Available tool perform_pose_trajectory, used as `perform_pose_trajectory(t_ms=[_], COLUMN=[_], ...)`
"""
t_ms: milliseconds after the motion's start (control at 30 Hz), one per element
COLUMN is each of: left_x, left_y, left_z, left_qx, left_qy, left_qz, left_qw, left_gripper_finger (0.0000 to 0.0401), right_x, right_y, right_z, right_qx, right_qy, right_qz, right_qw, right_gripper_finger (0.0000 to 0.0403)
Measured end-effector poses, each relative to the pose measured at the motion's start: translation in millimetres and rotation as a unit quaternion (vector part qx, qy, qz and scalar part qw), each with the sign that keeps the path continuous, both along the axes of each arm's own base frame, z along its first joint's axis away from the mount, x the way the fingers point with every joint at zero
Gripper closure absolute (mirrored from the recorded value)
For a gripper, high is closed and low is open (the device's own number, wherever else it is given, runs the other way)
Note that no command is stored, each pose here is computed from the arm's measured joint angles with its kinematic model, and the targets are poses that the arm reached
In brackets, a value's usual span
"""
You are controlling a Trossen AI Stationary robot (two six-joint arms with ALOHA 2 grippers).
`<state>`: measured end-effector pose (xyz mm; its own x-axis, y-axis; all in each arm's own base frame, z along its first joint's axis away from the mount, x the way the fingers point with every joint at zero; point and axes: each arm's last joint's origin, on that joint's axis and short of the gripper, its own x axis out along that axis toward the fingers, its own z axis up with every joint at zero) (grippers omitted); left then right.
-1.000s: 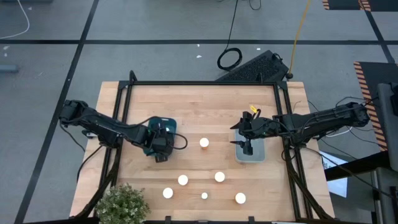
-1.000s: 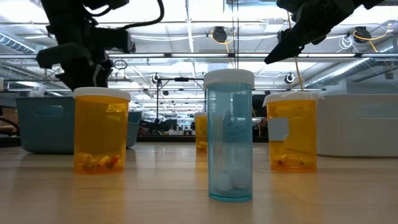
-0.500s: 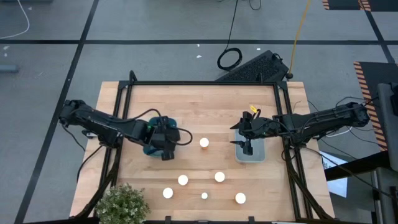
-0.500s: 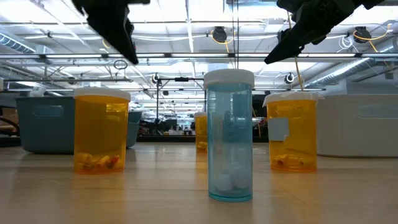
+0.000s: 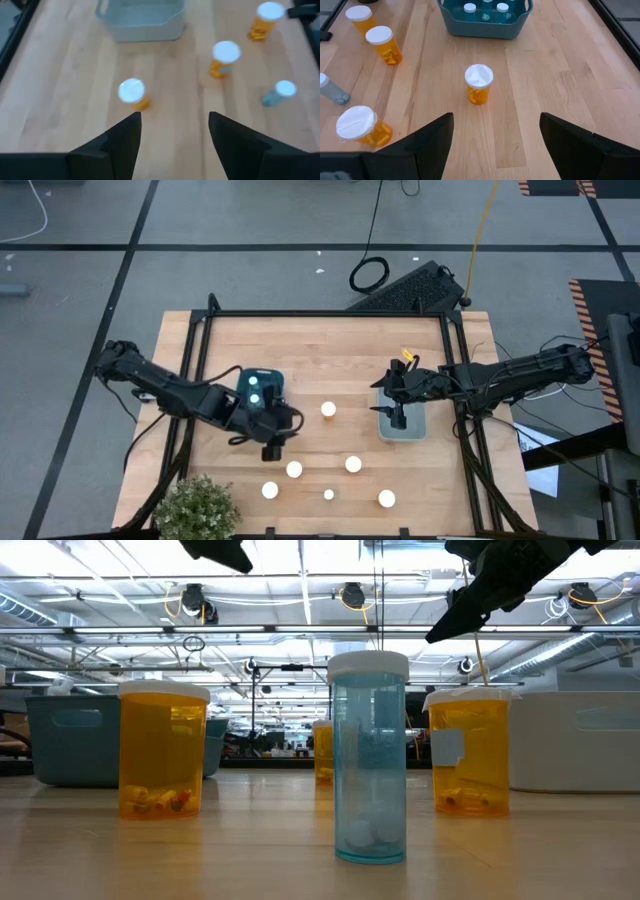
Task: Pick and place medicine bottles into bin by pill shape (circle, oval)
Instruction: Put the blue pill bottle into the blue bin
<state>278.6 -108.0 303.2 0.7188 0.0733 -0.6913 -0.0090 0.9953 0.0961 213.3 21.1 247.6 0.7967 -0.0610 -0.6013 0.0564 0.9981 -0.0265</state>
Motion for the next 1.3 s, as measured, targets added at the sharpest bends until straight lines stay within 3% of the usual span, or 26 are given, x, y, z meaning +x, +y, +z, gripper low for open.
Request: perform_pose_trajectory(t_ms=[367, 800, 1167, 1300], left_x=[24.2, 71.3, 71.4, 73.6], left_y=[-34.6, -77.6, -101.1, -113.9], left_z=[19.3, 6.5, -7.7, -25.4], left_qx=[0.024, 0.057, 0.028, 0.006], left_qy=[-0.012, 0.056, 0.06, 0.084], left_qz=[-0.054, -0.081, -0.066, -0.062], left_qw=[0.998, 0.993, 0.996, 0.995], left_gripper_finger=[0.0165, 0.0165, 0.0165, 0.0165], right_x=[0.3, 0.7, -8.7, -12.8], right_y=[0.0, 2.5, 47.1, 63.9], right_z=[0.5, -2.7, -3.4, -6.6], right_qx=[0.0, 0.016, 0.07, 0.051], right_qy=[-0.003, -0.013, -0.008, -0.006], right_qz=[0.001, -0.005, 0.057, 0.07], right_qw=[1.0, 1.0, 0.996, 0.996], right_gripper_finger=[0.0115, 0.0118, 0.0192, 0.0215])
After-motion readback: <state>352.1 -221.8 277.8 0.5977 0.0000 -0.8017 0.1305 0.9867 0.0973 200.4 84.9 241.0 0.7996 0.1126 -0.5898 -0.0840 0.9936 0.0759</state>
